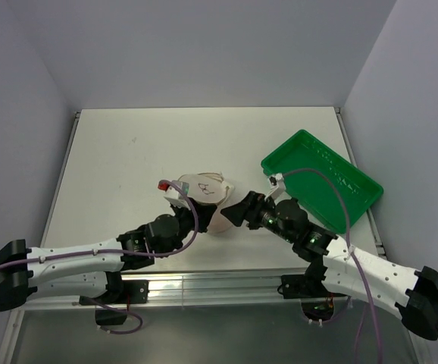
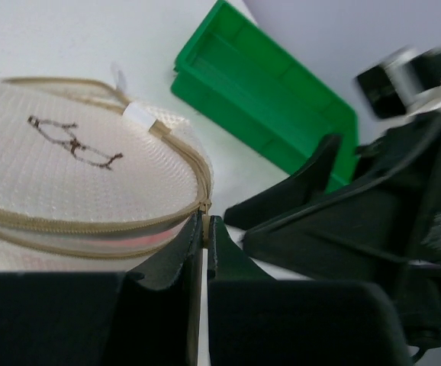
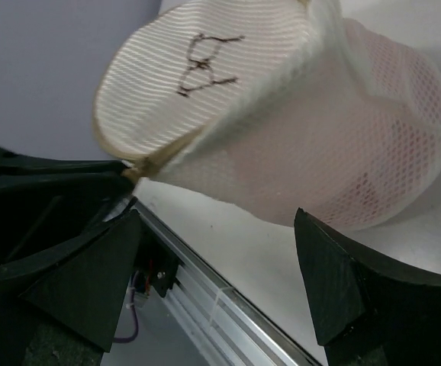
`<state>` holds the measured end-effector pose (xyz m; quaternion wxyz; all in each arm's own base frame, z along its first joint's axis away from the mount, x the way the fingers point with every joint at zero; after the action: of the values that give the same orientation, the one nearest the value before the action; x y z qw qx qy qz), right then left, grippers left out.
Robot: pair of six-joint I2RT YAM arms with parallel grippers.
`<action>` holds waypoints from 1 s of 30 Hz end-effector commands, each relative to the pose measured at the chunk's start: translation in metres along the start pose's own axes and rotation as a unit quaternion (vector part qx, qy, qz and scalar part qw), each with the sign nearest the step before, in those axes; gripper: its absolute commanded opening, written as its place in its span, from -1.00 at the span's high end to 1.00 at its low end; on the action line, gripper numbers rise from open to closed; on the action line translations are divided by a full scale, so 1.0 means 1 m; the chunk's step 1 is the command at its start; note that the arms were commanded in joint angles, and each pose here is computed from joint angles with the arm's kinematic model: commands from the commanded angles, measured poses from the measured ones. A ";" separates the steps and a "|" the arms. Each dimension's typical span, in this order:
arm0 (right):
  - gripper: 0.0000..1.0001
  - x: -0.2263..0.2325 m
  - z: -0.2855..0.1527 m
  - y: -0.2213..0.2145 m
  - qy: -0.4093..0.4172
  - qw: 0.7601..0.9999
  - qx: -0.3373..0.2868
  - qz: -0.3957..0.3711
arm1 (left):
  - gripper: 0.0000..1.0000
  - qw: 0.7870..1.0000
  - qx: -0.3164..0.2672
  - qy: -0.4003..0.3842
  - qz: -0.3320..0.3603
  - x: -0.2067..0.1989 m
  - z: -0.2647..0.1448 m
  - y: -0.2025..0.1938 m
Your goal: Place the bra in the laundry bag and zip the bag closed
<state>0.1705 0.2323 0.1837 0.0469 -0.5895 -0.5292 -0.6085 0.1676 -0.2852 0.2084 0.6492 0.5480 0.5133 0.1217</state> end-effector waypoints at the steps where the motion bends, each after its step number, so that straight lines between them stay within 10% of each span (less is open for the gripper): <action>1: -0.77 0.013 0.003 0.015 0.020 0.994 -0.073 0.082 | 1.00 0.998 -0.051 -0.028 -0.025 -0.022 0.002 0.017; 10: -0.30 0.029 0.007 0.030 0.043 0.991 -0.101 0.071 | 1.00 0.999 -0.034 -0.029 -0.009 -0.024 0.001 0.000; 27: -0.21 0.012 0.017 0.035 -0.019 0.991 -0.117 0.065 | 1.00 0.998 -0.025 -0.048 -0.014 -0.035 0.003 -0.002; 30: 0.15 0.014 0.020 0.037 -0.019 0.991 -0.117 0.061 | 1.00 0.998 -0.021 -0.053 -0.010 -0.036 0.003 -0.003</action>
<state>0.1937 0.2355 0.1812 0.0156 -0.6446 -0.4450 -0.6215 0.1565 -0.3063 0.2063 0.6630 0.5485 0.4961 0.1162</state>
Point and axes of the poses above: each gripper's point midway between its finger pads, its own z axis out along the fingers, its own x axis along the line the jaws close on, y = z × x, the point moved 3 cm from there along -z, back along the fingers, and after that the axes turned 1 degree about z, right-handed, at the moved point
